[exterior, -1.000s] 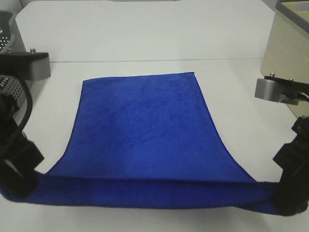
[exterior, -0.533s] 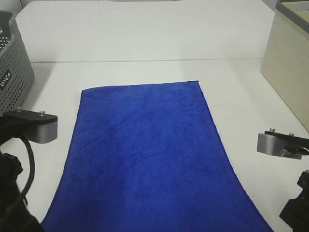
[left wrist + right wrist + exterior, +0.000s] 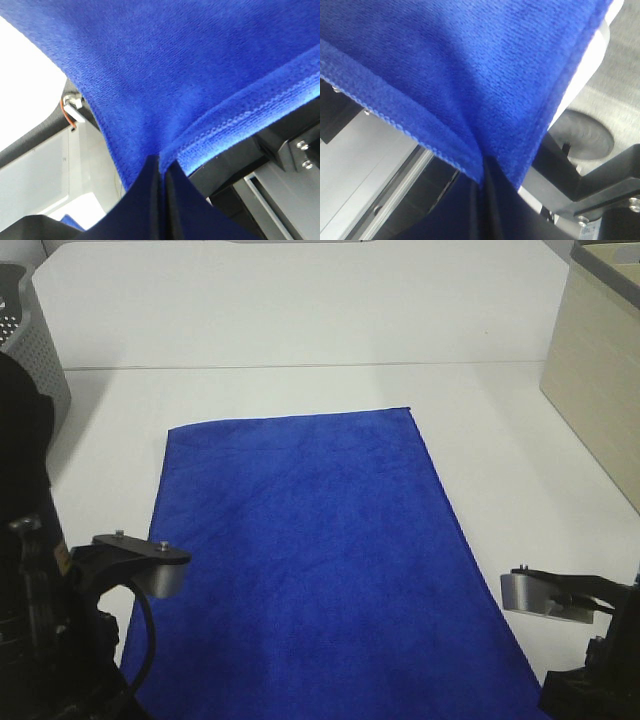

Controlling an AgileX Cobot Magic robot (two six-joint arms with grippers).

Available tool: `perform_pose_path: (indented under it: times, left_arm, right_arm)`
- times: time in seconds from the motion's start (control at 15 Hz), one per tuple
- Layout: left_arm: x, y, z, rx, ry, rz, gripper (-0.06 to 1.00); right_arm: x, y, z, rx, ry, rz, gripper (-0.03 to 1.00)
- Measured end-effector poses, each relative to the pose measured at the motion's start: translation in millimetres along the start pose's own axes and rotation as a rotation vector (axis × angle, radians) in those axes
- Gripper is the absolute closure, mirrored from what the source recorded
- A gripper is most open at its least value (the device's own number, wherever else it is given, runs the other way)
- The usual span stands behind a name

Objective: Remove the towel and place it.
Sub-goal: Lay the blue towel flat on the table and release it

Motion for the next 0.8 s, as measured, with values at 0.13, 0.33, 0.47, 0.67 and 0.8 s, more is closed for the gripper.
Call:
perform_pose_path:
  times: [0.13, 0.33, 0.47, 0.67, 0.8]
  left_arm:
    - [0, -11, 10, 0.041, -0.023, 0.009, 0.94]
    - [-1, -22, 24, 0.087, -0.045, 0.023, 0.94]
    - [-2, -26, 28, 0.114, -0.046, 0.03, 0.94]
    - [-2, -27, 30, 0.117, -0.046, 0.03, 0.94]
    - [-5, -22, 34, 0.099, -0.054, 0.024, 0.94]
  right_arm:
    - [-5, -7, 4, 0.05, -0.02, 0.02, 0.95]
    - [-12, -14, 9, 0.097, -0.045, 0.028, 0.95]
    - [-17, -18, 13, 0.099, -0.056, 0.023, 0.95]
    - [-22, -22, 18, 0.101, -0.067, 0.014, 0.95]
    - [-25, -24, 20, 0.099, -0.07, 0.002, 0.95]
Point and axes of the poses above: a point on each arm's last joint axis where the gripper is mounted, y pointing back along that axis away from the gripper, x along the wrist's bending axis when the last joint is at zero, z = x × y, the point moved 3 cm from there along -y, pointing out along that axis toward the gripper, and after that the axes turned 12 degrees about y, right-handed, at the moved point
